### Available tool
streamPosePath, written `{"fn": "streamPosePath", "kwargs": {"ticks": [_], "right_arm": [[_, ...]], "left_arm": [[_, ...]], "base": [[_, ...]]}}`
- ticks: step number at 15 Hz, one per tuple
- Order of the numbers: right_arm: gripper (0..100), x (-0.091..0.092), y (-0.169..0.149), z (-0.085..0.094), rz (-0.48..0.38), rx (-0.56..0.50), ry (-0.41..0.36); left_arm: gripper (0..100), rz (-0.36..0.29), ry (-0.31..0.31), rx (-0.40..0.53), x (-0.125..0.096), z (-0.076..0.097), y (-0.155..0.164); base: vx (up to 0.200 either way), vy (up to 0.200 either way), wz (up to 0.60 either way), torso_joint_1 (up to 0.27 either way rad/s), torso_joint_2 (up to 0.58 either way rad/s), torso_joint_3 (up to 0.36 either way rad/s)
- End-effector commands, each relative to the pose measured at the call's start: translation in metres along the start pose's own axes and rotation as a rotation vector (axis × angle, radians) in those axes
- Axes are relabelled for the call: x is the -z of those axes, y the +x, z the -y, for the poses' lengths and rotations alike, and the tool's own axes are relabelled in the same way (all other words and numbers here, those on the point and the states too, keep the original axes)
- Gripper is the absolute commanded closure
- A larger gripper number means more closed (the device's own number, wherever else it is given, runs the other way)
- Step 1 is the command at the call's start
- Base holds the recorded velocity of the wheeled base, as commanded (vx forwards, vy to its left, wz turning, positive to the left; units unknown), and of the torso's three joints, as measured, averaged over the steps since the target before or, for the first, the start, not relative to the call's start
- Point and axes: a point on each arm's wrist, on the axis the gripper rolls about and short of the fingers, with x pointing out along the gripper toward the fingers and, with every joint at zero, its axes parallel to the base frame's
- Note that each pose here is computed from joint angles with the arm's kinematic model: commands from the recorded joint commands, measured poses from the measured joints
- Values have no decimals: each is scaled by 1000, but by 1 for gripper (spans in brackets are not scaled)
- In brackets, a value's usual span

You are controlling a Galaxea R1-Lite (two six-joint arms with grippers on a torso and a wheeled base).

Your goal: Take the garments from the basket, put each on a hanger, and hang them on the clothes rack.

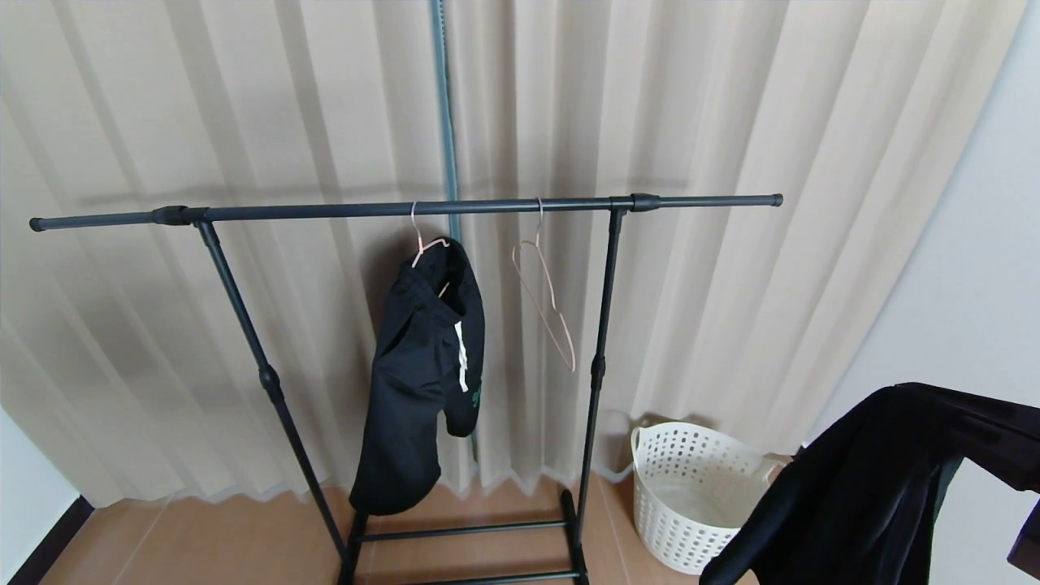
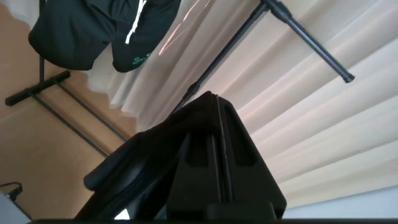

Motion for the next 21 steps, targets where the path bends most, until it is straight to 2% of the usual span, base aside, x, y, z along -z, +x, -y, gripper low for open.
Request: {"fn": "streamPosePath", "kwargs": {"ticks": [1,7,10,12,13,14,16,18,19,21], "right_arm": [[100,0,1,0,-4,-3,-1],[100,0,1,0,18,8,2],[100,-1,1,0,25,12,2],[100,0,1,0,25,12,2],[100,0,1,0,21,8,2],[100,1,4,-1,12,2,0],[100,3,17,-4,-28,-25,1],[100,7,30,-9,-78,-59,32],[100,7,37,-13,-94,-96,89],[100,-1,46,-24,-87,-181,174]], "left_arm": [[0,0,1,2,0,0,0],[0,-2,4,5,0,0,0],[0,-28,18,11,-1,0,2],[0,-164,25,69,-4,0,12],[0,-222,29,121,-5,1,17],[0,-312,9,197,-13,3,28],[0,-424,-73,306,-35,11,55],[0,-511,-147,335,-48,19,85],[0,-573,-214,354,-55,30,107],[0,-652,-311,414,-66,52,133]], "base": [[0,0,0,0,0,0],[0,0,0,0,0,0],[0,0,0,0,0,0],[0,0,0,0,0,0],[0,0,0,0,0,0],[0,0,0,0,0,0],[0,0,0,0,0,0],[0,0,0,0,0,0],[0,0,0,0,0,0],[0,0,0,0,0,0]]}}
